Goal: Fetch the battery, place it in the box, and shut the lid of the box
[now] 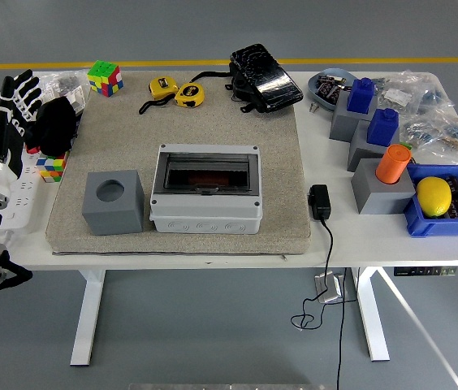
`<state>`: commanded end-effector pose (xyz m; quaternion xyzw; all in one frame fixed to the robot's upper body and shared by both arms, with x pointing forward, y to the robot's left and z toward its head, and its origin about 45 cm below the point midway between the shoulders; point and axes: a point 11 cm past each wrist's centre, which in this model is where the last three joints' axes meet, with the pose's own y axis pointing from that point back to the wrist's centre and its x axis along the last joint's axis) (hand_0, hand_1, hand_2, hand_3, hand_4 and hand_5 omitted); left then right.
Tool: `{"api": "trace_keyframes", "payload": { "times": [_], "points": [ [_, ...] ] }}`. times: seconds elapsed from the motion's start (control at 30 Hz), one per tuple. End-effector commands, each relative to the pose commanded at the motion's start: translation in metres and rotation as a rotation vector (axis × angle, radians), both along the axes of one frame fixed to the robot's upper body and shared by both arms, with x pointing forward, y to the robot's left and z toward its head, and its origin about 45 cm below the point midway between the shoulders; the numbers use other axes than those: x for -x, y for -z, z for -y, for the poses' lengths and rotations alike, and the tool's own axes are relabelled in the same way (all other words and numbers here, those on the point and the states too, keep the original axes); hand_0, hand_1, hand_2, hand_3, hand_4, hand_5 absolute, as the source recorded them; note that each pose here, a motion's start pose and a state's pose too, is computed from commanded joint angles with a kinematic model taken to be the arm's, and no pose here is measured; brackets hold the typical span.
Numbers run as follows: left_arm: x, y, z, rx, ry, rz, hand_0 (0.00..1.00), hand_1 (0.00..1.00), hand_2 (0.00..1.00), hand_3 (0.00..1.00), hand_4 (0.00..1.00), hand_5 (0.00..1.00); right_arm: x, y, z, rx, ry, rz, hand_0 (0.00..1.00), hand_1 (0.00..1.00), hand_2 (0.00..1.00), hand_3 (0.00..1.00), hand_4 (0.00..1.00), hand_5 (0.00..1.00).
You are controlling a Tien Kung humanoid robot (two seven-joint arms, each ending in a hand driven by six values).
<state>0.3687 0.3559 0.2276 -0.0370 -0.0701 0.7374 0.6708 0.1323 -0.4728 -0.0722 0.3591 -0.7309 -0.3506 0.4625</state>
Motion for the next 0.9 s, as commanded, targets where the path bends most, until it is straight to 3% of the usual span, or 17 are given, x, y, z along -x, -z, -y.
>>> {"api": "trace_keyframes", "payload": {
  "times": [0.9],
  "points": [
    [-0.0002, -0.0037, -0.0019, -0.010, -0.015, 0.017, 0.912, 0.921, 0.902, 0.886, 0.998, 0.998, -0.0010, 0.0005, -0.0018, -0.005, 0.004, 0.004, 0.848, 0.823, 0.782, 0.809, 0.998, 0.998]
  ]
}}
